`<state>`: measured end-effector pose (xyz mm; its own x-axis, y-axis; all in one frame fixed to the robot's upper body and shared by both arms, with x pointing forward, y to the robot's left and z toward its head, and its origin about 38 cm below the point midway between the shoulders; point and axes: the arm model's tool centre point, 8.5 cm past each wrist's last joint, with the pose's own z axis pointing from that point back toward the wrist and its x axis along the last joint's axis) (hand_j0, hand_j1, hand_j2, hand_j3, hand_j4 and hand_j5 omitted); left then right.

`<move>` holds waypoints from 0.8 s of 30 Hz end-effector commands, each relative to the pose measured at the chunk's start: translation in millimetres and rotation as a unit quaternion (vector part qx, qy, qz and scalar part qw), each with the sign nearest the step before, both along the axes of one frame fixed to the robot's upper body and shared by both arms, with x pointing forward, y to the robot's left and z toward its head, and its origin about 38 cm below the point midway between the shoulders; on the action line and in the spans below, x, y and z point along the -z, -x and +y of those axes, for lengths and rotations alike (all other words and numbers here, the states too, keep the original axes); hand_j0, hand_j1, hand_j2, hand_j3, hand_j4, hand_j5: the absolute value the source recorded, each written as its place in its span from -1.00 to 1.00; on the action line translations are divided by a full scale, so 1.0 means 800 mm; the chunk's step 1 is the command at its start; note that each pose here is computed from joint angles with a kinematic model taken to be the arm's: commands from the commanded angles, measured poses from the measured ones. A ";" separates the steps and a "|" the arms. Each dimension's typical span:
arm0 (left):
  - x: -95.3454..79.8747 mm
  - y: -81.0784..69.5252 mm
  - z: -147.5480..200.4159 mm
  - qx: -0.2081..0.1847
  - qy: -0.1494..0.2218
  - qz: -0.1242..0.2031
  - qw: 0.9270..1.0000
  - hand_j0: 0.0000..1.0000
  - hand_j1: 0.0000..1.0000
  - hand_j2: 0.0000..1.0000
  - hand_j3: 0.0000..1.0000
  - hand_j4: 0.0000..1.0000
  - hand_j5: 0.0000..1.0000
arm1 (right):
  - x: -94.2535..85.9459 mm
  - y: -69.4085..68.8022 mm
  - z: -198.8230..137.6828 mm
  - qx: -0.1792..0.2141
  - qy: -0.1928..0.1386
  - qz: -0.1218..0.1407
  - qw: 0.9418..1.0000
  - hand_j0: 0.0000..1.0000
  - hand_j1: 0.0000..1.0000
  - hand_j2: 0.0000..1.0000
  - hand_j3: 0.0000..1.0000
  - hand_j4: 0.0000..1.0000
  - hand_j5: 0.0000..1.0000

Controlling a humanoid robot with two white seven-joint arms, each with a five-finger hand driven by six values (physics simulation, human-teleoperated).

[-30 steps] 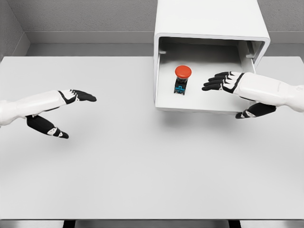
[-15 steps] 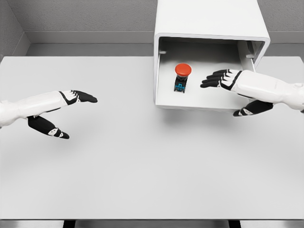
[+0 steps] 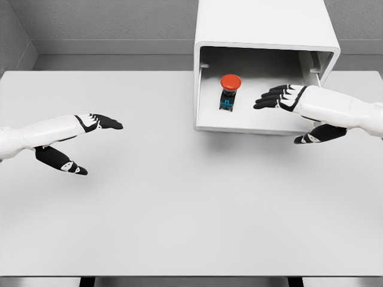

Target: Slide open multi-storey tabletop storage cabinets and put open load switch and slide close multi-storey tabletop storage cabinets

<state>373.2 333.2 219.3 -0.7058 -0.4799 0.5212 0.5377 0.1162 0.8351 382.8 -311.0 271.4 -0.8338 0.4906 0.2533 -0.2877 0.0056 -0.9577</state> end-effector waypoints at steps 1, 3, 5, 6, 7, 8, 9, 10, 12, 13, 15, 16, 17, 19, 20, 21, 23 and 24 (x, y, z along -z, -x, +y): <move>-0.001 0.000 0.002 -0.002 0.002 0.002 1.000 1.00 1.00 1.00 1.00 1.00 1.00 | -0.005 0.002 -0.002 0.001 -0.003 0.000 1.000 0.76 0.76 0.76 0.76 0.76 0.76; -0.001 0.000 0.002 -0.003 0.002 0.002 1.000 1.00 1.00 1.00 1.00 1.00 1.00 | -0.006 0.003 -0.001 -0.001 -0.009 0.001 1.000 0.64 0.64 0.64 0.64 0.64 0.64; -0.001 0.000 0.001 -0.002 0.003 0.002 1.000 1.00 1.00 1.00 1.00 1.00 1.00 | -0.006 0.005 0.000 -0.003 -0.010 0.003 1.000 0.57 0.57 0.57 0.57 0.57 0.57; -0.001 0.000 0.002 -0.003 0.002 0.002 1.000 1.00 1.00 1.00 1.00 1.00 1.00 | -0.005 0.006 0.001 -0.004 -0.010 0.004 1.000 0.53 0.53 0.53 0.53 0.53 0.53; -0.001 0.000 0.001 -0.002 0.001 0.002 1.000 1.00 1.00 1.00 1.00 1.00 1.00 | -0.005 0.007 0.003 -0.007 -0.010 0.004 1.000 0.53 0.53 0.53 0.53 0.53 0.53; -0.001 0.000 0.001 -0.002 0.001 0.002 1.000 1.00 1.00 1.00 1.00 1.00 1.00 | -0.004 0.007 0.004 -0.008 -0.011 0.005 1.000 0.53 0.53 0.53 0.53 0.53 0.53; -0.001 0.000 0.002 -0.002 0.001 0.002 1.000 1.00 1.00 1.00 1.00 1.00 1.00 | -0.002 0.008 0.005 -0.009 -0.011 0.007 1.000 0.53 0.53 0.53 0.53 0.53 0.53; -0.001 0.000 0.001 -0.002 0.002 0.001 1.000 1.00 1.00 1.00 1.00 1.00 1.00 | 0.004 0.008 0.009 -0.013 -0.012 0.013 1.000 0.53 0.53 0.53 0.53 0.53 0.53; -0.001 0.000 0.001 -0.002 0.002 0.002 1.000 1.00 1.00 1.00 1.00 1.00 1.00 | 0.009 0.008 0.014 -0.018 -0.014 0.018 1.000 0.53 0.53 0.53 0.53 0.53 0.53; -0.001 0.000 0.001 -0.002 0.002 0.002 1.000 1.00 1.00 1.00 1.00 1.00 1.00 | 0.009 0.007 0.020 -0.021 -0.019 0.017 0.999 0.53 0.53 0.53 0.53 0.53 0.53; -0.001 0.000 0.001 -0.002 0.002 0.002 1.000 1.00 1.00 1.00 1.00 1.00 1.00 | 0.010 0.005 0.021 -0.021 -0.023 0.018 0.999 0.53 0.53 0.53 0.53 0.53 0.53; -0.001 0.000 0.001 -0.002 0.003 0.002 1.000 1.00 1.00 1.00 1.00 1.00 1.00 | 0.007 0.003 0.018 -0.017 -0.024 0.015 0.999 0.53 0.53 0.53 0.53 0.53 0.53; -0.001 0.000 0.001 -0.001 0.003 0.002 1.000 1.00 1.00 1.00 1.00 1.00 1.00 | 0.005 0.001 0.015 -0.013 -0.022 0.013 1.000 0.53 0.53 0.53 0.53 0.53 0.53; 0.000 0.000 0.000 0.000 0.003 0.002 1.000 1.00 1.00 1.00 1.00 1.00 1.00 | 0.009 -0.003 0.015 -0.010 -0.021 0.017 1.000 0.53 0.53 0.53 0.53 0.53 0.53; -0.001 0.000 0.000 0.000 0.003 0.002 1.000 1.00 1.00 1.00 1.00 1.00 1.00 | 0.011 -0.009 0.010 -0.002 -0.021 0.017 1.000 0.53 0.53 0.53 0.53 0.53 0.53; -0.001 0.000 0.000 0.000 0.003 0.002 1.000 1.00 1.00 1.00 1.00 1.00 1.00 | 0.014 -0.011 0.012 -0.002 -0.024 0.019 1.000 0.53 0.53 0.53 0.53 0.53 0.53; -0.001 0.000 0.000 0.000 0.003 0.002 1.000 1.00 1.00 1.00 1.00 1.00 1.00 | 0.014 -0.012 0.013 -0.003 -0.023 0.018 1.000 0.53 0.53 0.53 0.53 0.53 0.53; -0.001 0.000 0.000 0.000 0.003 0.002 1.000 1.00 1.00 1.00 1.00 1.00 1.00 | 0.016 -0.013 0.013 -0.001 -0.023 0.020 1.000 0.53 0.53 0.53 0.53 0.53 0.53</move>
